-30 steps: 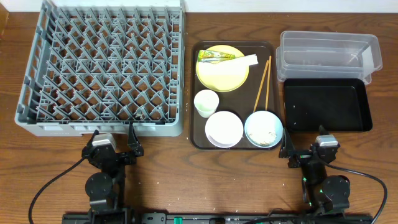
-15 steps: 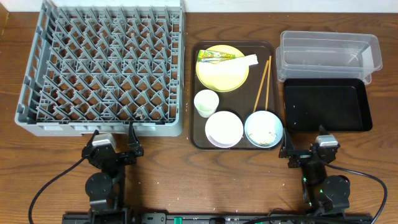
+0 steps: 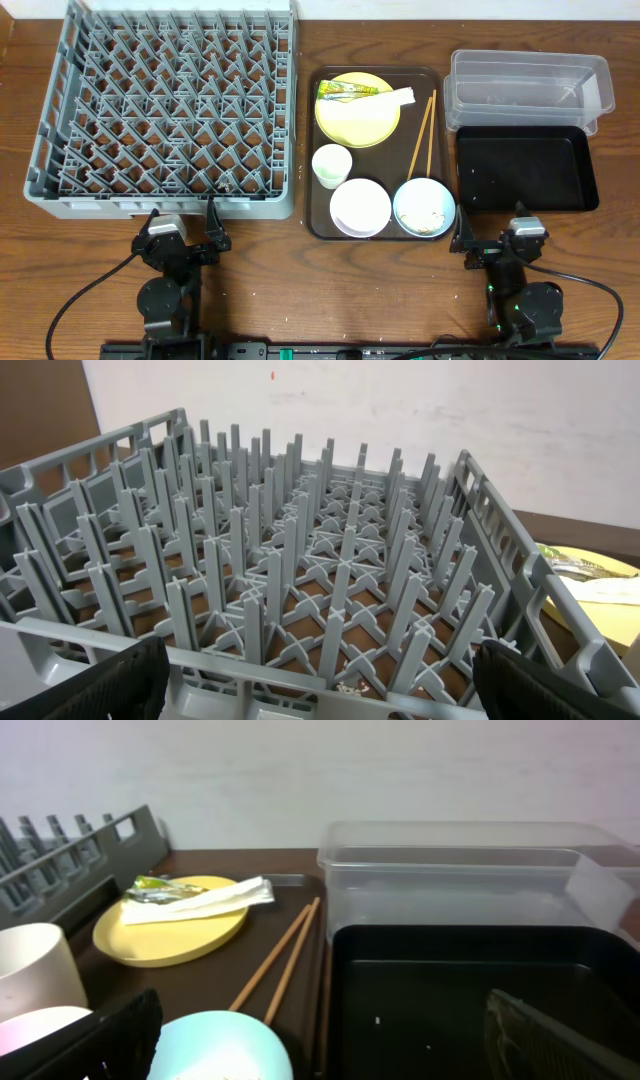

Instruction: Sort waste into correct bins and load items into the dishwasher

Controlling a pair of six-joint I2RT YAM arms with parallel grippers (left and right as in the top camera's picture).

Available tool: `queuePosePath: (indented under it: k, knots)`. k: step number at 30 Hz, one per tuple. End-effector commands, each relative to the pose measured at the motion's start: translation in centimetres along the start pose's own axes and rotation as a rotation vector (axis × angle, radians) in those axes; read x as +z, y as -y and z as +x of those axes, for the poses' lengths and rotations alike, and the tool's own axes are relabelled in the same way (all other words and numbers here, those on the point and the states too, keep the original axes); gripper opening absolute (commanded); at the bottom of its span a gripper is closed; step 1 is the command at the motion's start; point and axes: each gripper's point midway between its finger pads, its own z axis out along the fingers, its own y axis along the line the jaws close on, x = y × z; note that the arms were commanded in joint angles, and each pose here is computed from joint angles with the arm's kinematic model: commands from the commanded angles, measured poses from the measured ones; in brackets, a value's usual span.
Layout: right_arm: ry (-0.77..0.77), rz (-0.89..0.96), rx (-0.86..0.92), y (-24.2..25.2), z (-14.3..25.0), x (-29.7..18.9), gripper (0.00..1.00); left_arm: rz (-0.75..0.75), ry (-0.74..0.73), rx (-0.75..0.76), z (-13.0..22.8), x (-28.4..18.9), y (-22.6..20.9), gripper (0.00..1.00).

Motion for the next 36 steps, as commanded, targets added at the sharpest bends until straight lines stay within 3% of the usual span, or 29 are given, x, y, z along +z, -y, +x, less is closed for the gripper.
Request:
queuePosePath:
  k: [1, 15, 27, 36]
  knots:
    - [0.009, 0.021, -0.021, 0.3, -0.1, -0.1, 0.99, -0.018, -0.046, 0.007, 1.6, 0.1, -0.4, 0.98]
    - [0.067, 0.025, -0.015, 0.3, -1.6, -0.1, 0.99, 0.022, -0.014, 0.006, 0.4, 0.0, 0.4, 0.98]
    - [0.259, -0.132, -0.015, -2.6, -7.5, -1.5, 0.99, 0.022, -0.028, 0.006, -4.6, -1.6, 1.0, 0.98]
    - [0.369, -0.206, -0.063, -4.3, -13.9, -3.8, 0.99, 0.047, -0.133, 0.003, -9.6, -2.8, 2.2, 0.98]
